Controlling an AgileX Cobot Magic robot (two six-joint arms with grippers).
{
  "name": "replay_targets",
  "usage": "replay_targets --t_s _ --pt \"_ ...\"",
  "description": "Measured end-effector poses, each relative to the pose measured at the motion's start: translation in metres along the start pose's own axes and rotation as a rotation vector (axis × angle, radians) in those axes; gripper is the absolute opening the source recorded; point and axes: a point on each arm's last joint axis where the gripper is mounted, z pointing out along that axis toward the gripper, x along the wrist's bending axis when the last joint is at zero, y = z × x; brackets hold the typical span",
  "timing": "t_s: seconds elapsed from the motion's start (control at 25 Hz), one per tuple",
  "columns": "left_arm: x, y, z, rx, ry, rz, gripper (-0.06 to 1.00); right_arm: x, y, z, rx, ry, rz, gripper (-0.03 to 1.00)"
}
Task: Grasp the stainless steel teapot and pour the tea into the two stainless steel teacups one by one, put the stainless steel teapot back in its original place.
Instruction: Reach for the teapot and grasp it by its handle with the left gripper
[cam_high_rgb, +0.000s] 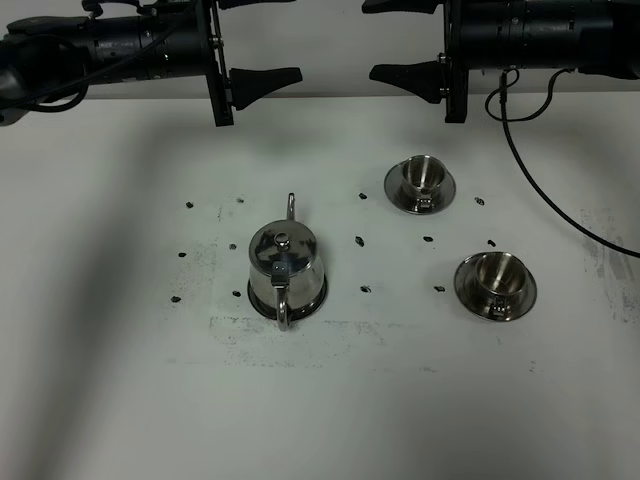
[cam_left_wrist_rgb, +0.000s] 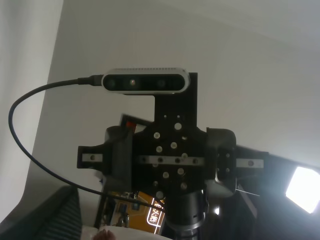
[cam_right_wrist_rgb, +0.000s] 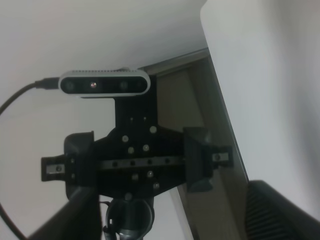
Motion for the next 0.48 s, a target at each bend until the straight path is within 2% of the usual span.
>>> replay_targets --t_s 0.24,0.48 --pt "0.0 0.0 0.0 0.0 0.0 0.023 0.68 -0.001 0.001 0.0 -0.002 -0.001 -0.018 0.58" --pt "0.0 0.0 0.0 0.0 0.0 0.029 0.68 -0.013 0.006 0.004 0.002 -0.013 -0.022 0.58"
